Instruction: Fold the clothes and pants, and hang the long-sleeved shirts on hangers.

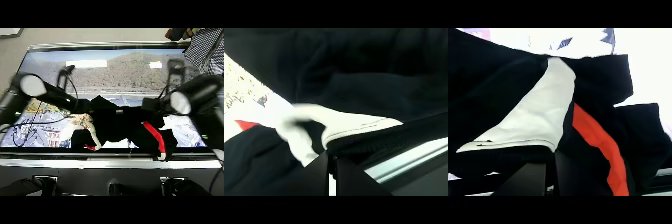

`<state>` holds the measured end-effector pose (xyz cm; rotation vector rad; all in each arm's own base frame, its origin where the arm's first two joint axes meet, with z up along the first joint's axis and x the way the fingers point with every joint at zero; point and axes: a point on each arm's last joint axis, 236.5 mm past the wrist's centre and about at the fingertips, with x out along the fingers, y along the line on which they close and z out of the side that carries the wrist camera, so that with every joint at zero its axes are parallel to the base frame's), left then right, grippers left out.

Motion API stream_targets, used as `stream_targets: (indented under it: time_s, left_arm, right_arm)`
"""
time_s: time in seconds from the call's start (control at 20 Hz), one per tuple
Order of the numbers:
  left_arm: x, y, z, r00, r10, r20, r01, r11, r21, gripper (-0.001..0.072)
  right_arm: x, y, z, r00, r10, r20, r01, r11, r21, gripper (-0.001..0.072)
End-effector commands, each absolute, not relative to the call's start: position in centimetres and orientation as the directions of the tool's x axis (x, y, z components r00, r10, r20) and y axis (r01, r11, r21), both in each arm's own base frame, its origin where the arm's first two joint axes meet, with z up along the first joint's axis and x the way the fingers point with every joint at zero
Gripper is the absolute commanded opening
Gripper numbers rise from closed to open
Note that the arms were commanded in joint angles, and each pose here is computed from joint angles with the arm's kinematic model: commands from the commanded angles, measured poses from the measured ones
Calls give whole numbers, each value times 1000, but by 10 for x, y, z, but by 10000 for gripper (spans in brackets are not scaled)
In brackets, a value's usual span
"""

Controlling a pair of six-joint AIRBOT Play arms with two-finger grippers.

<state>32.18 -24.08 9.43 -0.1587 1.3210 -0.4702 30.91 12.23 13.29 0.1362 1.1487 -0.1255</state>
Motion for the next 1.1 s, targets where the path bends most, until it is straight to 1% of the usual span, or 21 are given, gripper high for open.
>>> stream_targets:
  time_s: [0.0, 0.2, 0.3, 0.4, 0.55, 0.75, 0.85, 0.95, 1.05]
  left_arm:
    - [328, -262, 41, 144, -425, -894, 225, 894, -388, 22]
    - [338, -283, 25, 165, -438, -884, 238, 887, -395, 22]
    - [346, -284, 26, 196, -446, -874, 228, 887, -401, 22]
    - [352, -283, 28, 217, -447, -868, 225, 888, -401, 22]
    - [355, -278, 26, 226, -431, -874, 230, 895, -382, 22]
    - [356, -276, 28, 231, -432, -872, 217, 896, -387, 22]
    - [358, -274, 28, 234, -430, -872, 206, 898, -388, 22]
    - [361, -271, 28, 239, -425, -873, 158, 904, -396, 22]
    - [365, -267, 28, 251, -423, -871, 140, 906, -400, 23]
  right_arm:
    - [317, 145, 73, 345, 8, -938, 205, 975, 84, 46]
    - [332, 154, 34, 294, -24, -955, 219, 975, 44, 46]
    - [340, 149, 28, 305, -61, -950, 243, 970, 16, 46]
    - [351, 144, 31, 346, -80, -935, 279, 960, 22, 46]
    - [352, 140, 32, 351, -96, -931, 298, 954, 14, 46]
    - [358, 140, 45, 388, -90, -917, 296, 955, 31, 46]
    - [357, 139, 48, 388, -91, -917, 298, 954, 31, 46]
    - [352, 135, 52, 373, -104, -922, 309, 951, 18, 46]
    - [352, 136, 60, 389, -93, -917, 309, 951, 34, 46]
